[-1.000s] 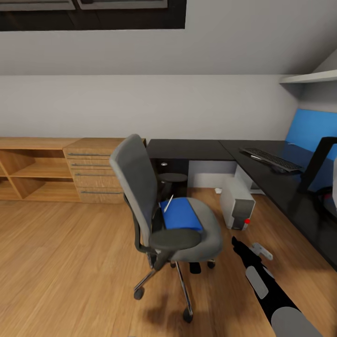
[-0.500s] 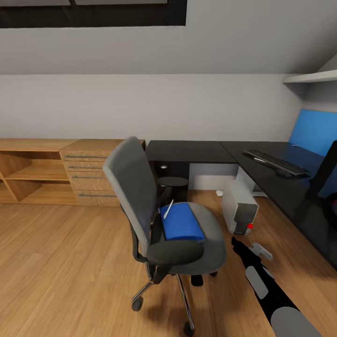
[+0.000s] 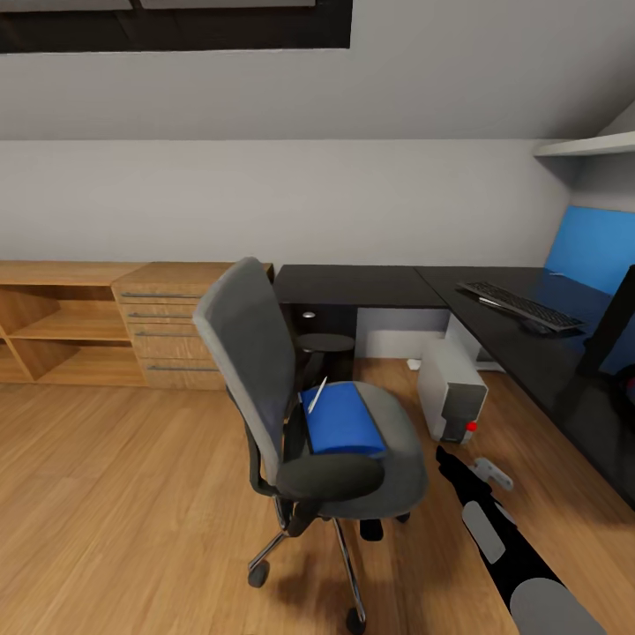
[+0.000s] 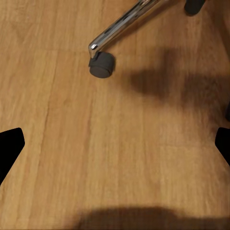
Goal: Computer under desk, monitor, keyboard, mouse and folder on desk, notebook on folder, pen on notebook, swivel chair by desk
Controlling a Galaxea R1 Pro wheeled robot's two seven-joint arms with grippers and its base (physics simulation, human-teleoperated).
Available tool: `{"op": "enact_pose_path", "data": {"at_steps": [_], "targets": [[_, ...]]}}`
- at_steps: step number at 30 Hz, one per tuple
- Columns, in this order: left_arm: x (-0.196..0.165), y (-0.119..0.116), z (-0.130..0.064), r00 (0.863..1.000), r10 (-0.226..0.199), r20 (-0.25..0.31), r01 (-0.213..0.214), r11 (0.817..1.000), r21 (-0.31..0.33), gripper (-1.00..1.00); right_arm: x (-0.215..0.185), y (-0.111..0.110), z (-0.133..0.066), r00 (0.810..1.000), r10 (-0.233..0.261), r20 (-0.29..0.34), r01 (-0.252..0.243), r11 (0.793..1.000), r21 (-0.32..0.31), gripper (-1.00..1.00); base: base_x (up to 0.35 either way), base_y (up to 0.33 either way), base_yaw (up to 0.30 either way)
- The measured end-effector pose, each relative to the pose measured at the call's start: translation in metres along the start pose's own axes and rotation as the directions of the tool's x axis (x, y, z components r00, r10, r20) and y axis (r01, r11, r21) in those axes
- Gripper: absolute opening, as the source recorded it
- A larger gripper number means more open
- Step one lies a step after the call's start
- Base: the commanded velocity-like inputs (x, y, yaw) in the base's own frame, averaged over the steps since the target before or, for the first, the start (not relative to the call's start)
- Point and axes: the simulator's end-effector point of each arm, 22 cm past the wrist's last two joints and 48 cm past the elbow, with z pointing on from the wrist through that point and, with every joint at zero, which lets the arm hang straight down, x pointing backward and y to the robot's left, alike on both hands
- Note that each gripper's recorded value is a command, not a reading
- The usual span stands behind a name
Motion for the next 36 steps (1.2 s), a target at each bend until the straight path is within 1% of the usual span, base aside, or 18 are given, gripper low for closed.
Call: {"op": "enact_pose_path", "data": {"at_steps": [10,19,26,30,31,36], "targets": [[0.000,-0.001,0.000,1.000,0.000,0.000,0.000,1.000,0.002,1.00,-0.001,-0.001,0.000,1.000,0.000,0.001,0.000,1.000,0.001,1.00,0.244,0.000,0.000],[0.000,-0.001,0.000,1.000,0.000,0.000,0.000,1.000,0.002,1.00,-0.003,-0.003,0.000,1.000,-0.002,0.004,0.002,1.000,0.003,1.00,0.094,0.000,0.000],[0.000,0.000,0.000,1.000,0.000,-0.001,0.000,1.000,0.002,1.00,-0.003,-0.002,0.000,1.000,-0.003,0.005,0.003,1.000,0.000,1.00,0.199,0.000,0.000],[0.001,0.000,0.000,1.000,0.000,-0.001,0.000,1.000,0.002,1.00,-0.003,0.003,0.000,1.000,-0.005,0.004,0.005,1.000,-0.029,1.00,0.099,0.000,0.000],[0.001,0.000,0.000,1.000,0.000,-0.001,0.000,1.000,0.002,1.00,-0.003,0.008,0.000,1.000,-0.008,0.003,0.008,0.999,-0.053,1.00,0.046,0.000,0.000],[0.001,0.000,0.000,1.000,0.000,-0.002,0.000,1.000,0.002,1.00,-0.006,0.015,0.000,1.000,-0.019,0.002,0.019,0.993,-0.116,1.00,0.025,0.000,0.000]]}}
